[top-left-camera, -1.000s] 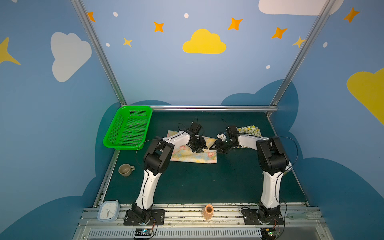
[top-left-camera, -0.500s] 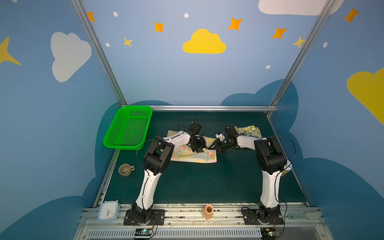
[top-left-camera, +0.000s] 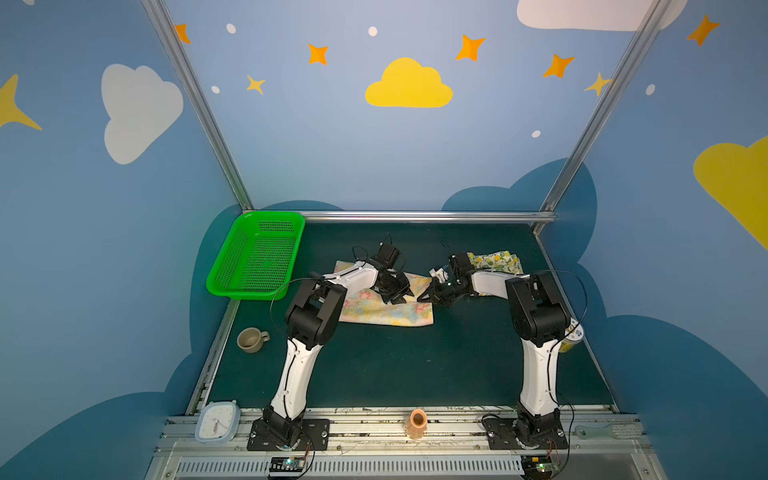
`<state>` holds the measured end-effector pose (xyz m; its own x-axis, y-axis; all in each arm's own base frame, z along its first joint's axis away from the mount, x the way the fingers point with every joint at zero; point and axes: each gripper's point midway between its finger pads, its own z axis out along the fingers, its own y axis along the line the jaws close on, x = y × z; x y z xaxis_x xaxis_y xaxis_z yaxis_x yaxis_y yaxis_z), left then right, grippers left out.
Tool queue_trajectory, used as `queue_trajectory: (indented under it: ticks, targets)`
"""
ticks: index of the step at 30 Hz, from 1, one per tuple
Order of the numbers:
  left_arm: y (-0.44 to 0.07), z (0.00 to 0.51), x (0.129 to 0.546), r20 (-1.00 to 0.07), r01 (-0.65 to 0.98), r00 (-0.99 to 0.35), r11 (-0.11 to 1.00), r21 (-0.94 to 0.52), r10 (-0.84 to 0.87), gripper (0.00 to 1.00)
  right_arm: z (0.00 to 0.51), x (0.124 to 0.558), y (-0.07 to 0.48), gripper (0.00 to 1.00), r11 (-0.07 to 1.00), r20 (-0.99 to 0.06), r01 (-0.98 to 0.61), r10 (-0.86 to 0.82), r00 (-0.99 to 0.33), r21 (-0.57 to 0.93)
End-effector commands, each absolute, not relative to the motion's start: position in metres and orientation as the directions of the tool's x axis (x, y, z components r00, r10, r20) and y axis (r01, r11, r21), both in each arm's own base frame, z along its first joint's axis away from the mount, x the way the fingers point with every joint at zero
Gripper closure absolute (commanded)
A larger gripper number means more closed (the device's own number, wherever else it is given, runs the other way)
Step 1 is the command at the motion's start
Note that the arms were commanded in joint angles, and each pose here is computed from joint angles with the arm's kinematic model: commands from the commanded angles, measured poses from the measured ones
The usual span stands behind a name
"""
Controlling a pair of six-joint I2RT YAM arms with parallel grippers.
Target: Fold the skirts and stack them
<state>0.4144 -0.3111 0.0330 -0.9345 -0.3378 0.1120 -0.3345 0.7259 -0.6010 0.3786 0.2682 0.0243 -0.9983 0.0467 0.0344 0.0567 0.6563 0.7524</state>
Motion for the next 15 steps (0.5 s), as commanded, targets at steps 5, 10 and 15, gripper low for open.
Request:
queue_trajectory:
  ticks: [5, 10, 15]
  targets:
    - [-0.238, 0.054, 0.427, 0.052, -0.393, -0.89, 0.703, -0.593, -0.453, 0.63, 0.058, 0.361, 0.23, 1.0, 0.788, 0.098, 0.046, -0.019, -0.995, 0.615]
    - [-0.207, 0.055, 0.419, 0.051, -0.427, -0.867, 0.687, -0.588, -0.495, 0.63, 0.08, 0.359, 0.212, 1.0, 0.845, 0.121, 0.031, -0.04, -0.992, 0.534]
    - [-0.207, 0.048, 0.402, 0.064, -0.438, -0.863, 0.677, -0.592, -0.502, 0.63, 0.096, 0.36, 0.197, 1.0, 0.896, 0.102, 0.002, -0.048, -0.994, 0.444]
